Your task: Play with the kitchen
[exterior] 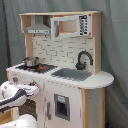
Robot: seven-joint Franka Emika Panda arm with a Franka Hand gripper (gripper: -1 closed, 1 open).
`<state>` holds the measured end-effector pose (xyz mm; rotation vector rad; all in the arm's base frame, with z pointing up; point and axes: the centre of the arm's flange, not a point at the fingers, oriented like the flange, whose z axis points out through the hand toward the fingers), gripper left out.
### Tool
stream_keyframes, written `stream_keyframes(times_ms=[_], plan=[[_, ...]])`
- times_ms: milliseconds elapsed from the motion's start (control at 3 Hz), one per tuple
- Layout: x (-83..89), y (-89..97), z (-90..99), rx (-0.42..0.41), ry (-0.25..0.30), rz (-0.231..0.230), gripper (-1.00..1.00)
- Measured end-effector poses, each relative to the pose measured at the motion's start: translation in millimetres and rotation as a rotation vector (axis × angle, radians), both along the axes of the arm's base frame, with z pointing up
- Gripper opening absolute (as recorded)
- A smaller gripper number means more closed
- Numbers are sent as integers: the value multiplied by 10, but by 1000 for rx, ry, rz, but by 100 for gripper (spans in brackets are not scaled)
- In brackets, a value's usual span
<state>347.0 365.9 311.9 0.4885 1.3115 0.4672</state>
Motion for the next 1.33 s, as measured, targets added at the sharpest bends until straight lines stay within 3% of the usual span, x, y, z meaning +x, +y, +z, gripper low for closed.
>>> stream_keyframes(times_ms=[333, 667, 1000, 1333], plan=[[1, -33, -15, -106, -2, 5, -100], [-8, -32, -23, -101, 8, 13, -100], [-12, -29, -25, -90, 11, 16, 100], [-36, -12, -49, -11, 26, 35, 100]])
